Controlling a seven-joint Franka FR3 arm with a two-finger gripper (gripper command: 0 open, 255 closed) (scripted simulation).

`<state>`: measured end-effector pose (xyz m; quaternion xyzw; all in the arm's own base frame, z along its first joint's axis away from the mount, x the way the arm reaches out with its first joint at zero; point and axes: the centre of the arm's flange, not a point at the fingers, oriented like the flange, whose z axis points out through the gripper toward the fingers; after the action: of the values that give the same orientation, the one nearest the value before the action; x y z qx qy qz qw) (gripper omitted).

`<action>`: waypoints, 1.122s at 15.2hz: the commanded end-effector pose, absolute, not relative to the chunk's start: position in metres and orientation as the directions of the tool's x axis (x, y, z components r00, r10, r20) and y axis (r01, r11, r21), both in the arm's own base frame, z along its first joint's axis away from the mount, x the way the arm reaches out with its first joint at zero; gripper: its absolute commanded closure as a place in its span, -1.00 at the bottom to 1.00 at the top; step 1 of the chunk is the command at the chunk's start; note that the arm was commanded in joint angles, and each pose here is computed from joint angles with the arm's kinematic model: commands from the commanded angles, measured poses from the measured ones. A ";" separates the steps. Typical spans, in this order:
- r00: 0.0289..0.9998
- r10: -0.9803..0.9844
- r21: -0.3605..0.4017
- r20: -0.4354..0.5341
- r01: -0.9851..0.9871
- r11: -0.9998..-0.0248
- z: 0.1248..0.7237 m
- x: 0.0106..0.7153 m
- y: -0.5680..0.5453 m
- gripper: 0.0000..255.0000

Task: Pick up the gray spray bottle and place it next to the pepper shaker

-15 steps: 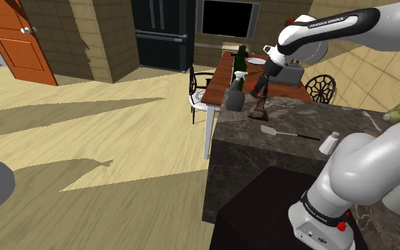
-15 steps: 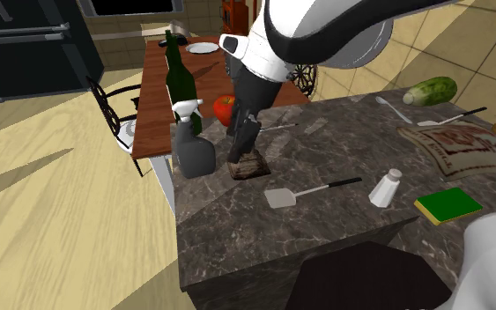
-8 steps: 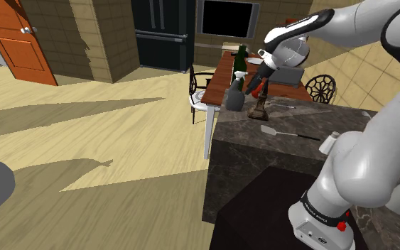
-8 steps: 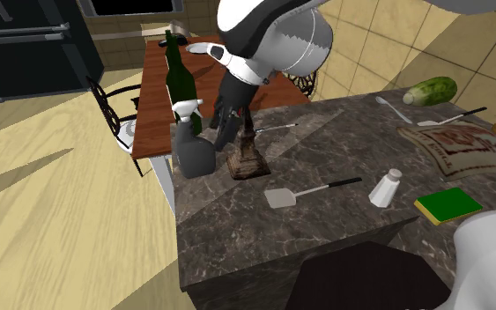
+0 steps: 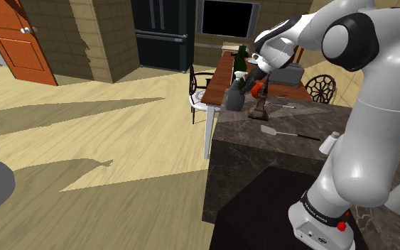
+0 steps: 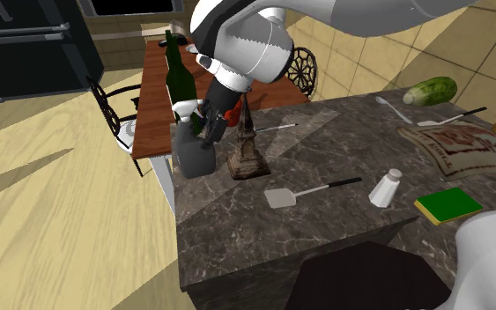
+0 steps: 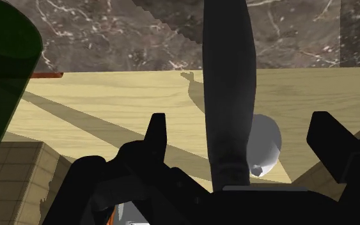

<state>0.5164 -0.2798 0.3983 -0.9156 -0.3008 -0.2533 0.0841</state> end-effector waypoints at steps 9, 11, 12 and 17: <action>0.689 0.509 -0.001 0.516 0.594 -0.804 0.377 0.528 -0.273 -1.00; 0.689 0.509 -0.001 0.516 0.594 -0.804 0.377 0.528 -0.273 -1.00; 0.689 0.509 -0.001 0.516 0.594 -0.804 0.377 0.528 -0.273 1.00; 0.689 0.509 -0.001 0.516 0.594 -0.804 0.377 0.528 -0.273 1.00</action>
<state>0.5277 -0.2730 0.3768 -0.9152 -0.3012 -0.2542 0.0839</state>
